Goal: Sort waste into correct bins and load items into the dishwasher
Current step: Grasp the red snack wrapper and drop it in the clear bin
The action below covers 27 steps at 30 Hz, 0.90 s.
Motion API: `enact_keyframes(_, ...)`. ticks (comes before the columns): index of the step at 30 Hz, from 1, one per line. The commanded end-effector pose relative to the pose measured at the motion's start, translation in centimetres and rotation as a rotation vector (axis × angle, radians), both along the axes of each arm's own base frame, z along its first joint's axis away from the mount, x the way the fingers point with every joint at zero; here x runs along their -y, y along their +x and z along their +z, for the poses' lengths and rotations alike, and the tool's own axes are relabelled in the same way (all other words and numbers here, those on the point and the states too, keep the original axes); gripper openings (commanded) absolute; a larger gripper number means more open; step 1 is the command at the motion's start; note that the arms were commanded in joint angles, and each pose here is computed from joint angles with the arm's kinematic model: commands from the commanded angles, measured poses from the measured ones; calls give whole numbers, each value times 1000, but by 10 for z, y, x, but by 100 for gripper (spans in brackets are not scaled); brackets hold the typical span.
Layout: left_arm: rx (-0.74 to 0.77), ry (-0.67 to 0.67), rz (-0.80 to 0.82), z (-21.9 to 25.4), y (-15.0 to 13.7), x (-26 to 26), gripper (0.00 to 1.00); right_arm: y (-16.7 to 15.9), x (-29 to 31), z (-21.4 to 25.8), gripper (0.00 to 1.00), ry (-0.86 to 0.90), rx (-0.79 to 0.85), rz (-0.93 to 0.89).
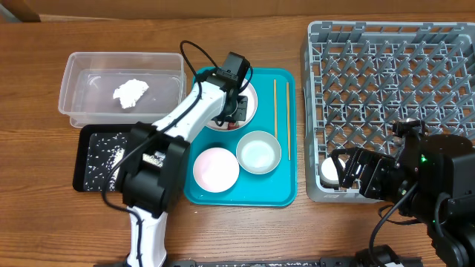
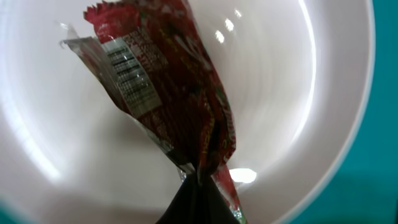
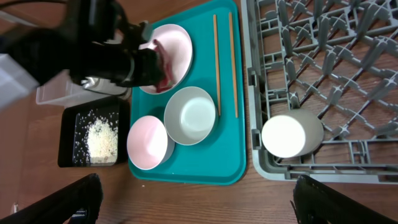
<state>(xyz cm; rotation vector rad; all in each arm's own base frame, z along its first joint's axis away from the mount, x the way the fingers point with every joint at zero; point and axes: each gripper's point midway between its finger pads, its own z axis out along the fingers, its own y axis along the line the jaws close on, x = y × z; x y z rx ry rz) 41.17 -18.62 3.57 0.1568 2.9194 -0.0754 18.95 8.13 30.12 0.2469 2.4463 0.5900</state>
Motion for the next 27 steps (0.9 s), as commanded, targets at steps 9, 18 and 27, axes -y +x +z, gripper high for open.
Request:
enact_keyframes(9,262,103,391,162,3,-142,4,1,1,3,100,-13,17,1)
enact_keyframes(18,137,-59,412,116,19,-179,55,1,1,3,100,-12,17,1)
enact_keyframes(27,302,-62,270,227,-30,-163,68,-2,2,0,100,-17,-1,0)
